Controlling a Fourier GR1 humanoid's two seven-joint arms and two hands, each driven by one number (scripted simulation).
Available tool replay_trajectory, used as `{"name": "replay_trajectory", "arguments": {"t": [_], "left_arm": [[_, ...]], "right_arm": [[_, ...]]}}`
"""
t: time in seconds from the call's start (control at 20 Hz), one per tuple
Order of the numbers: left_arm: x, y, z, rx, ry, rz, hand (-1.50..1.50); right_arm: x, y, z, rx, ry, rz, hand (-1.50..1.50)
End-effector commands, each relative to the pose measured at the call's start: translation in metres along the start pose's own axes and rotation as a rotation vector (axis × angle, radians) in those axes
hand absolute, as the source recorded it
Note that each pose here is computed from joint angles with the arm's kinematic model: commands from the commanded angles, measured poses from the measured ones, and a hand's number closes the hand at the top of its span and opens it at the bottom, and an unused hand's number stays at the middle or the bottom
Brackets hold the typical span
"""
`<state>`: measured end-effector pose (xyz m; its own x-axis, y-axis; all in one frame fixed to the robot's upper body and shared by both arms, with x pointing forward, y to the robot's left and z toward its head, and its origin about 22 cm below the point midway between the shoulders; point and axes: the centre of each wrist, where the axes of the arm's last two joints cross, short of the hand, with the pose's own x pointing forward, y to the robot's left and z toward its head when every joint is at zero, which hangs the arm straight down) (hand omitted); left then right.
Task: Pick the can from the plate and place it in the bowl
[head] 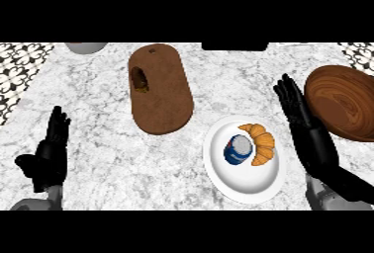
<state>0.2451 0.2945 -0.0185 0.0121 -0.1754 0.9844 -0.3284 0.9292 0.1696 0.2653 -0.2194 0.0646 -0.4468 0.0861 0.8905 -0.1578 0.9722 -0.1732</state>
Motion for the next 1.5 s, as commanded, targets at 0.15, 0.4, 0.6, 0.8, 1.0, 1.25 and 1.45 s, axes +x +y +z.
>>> {"name": "replay_trajectory", "arguments": {"t": [0.15, 0.4, 0.6, 0.8, 1.0, 1.25, 1.45], "left_arm": [[0.056, 0.002, -0.033, -0.079, -0.177, -0.111, 0.0], [0.071, -0.024, -0.028, -0.195, -0.154, -0.128, 0.0], [0.086, -0.024, -0.034, -0.193, -0.142, -0.143, 0.0], [0.096, -0.014, -0.047, -0.172, -0.131, -0.156, 0.0], [0.087, -0.034, -0.04, -0.19, -0.11, -0.172, 0.0], [0.093, -0.028, -0.03, -0.184, -0.122, -0.161, 0.0], [0.099, -0.024, -0.042, -0.171, -0.127, -0.161, 0.0]], "right_arm": [[-0.023, -0.028, -0.009, 0.223, -0.004, -0.328, 1.5], [-0.067, -0.096, 0.011, -0.192, 0.162, -0.147, -1.5], [-0.084, -0.128, 0.04, 0.084, -0.022, -0.271, -1.5], [-0.066, -0.151, 0.022, 0.259, -0.039, -0.042, -1.5], [-0.047, -0.151, -0.004, 0.412, 0.015, 0.11, -1.5], [-0.008, -0.142, -0.048, 0.549, 0.103, 0.358, -1.5], [0.001, -0.099, -0.075, 0.685, 0.153, 0.457, -1.5]]}}
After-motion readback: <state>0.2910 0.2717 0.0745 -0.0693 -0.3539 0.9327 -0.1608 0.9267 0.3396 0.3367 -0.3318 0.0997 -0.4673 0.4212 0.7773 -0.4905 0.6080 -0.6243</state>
